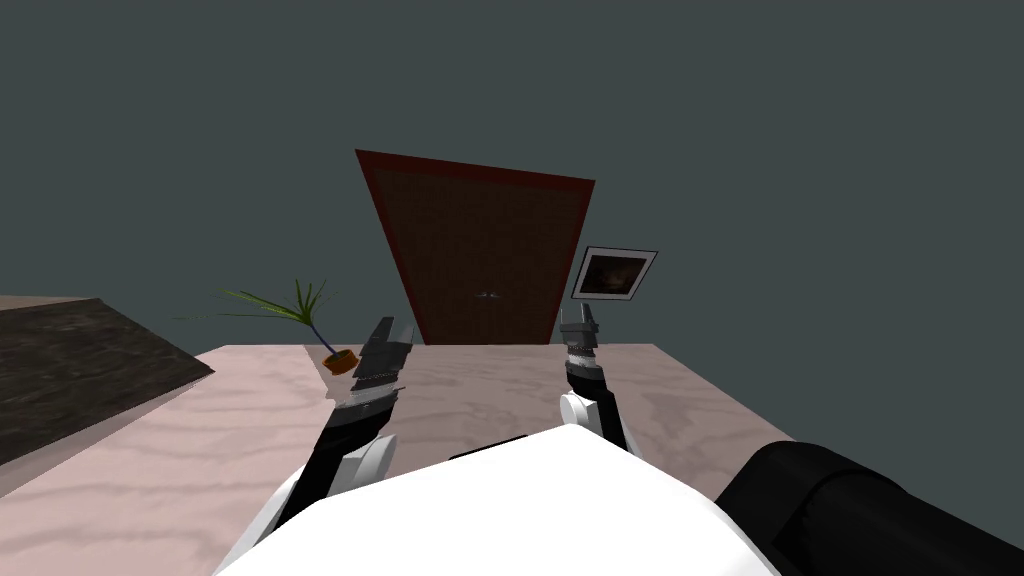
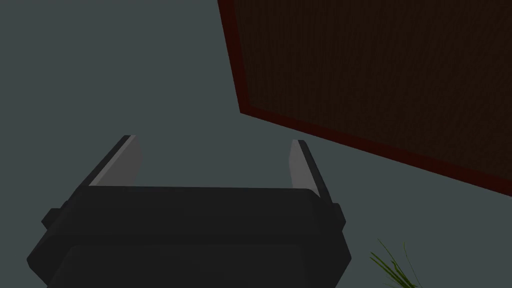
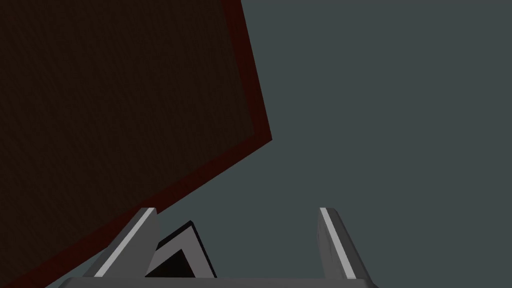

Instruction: Pull the door open

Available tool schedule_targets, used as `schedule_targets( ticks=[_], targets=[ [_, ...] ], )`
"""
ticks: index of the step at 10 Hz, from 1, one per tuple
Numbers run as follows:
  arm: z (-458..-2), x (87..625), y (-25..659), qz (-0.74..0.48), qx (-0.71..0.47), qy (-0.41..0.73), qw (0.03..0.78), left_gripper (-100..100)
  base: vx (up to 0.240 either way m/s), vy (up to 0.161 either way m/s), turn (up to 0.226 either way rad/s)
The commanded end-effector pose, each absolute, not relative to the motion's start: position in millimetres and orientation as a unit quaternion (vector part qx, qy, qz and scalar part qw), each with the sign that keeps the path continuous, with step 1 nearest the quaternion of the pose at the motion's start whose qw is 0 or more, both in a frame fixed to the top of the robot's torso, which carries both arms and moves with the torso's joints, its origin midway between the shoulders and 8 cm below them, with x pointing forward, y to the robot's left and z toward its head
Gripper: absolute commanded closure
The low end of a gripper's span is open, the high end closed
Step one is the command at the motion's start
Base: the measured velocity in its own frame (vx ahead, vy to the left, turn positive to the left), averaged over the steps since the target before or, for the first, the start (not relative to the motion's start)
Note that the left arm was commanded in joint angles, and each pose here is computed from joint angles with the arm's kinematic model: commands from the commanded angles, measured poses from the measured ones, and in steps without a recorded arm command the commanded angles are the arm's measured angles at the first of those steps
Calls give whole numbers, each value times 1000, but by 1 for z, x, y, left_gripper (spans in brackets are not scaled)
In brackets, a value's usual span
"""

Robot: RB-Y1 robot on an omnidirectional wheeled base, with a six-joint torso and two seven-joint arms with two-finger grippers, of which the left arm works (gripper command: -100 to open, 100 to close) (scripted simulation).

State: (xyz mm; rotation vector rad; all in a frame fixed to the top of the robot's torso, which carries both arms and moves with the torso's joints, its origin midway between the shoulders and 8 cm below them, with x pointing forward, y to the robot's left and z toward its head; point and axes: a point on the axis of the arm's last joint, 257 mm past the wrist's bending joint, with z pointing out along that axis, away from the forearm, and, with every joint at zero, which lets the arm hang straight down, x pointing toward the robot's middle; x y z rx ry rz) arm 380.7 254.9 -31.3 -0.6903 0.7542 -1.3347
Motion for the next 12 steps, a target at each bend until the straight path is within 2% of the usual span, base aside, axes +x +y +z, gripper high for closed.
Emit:
schedule_targets(
  ticks=[1,12],
  targets=[
    [-42,386,254,-594,-308,340,661,-100,96,-25,-9],
    [-114,412,252,-602,-331,382,618,-100,99,-29,-10]
  ],
)
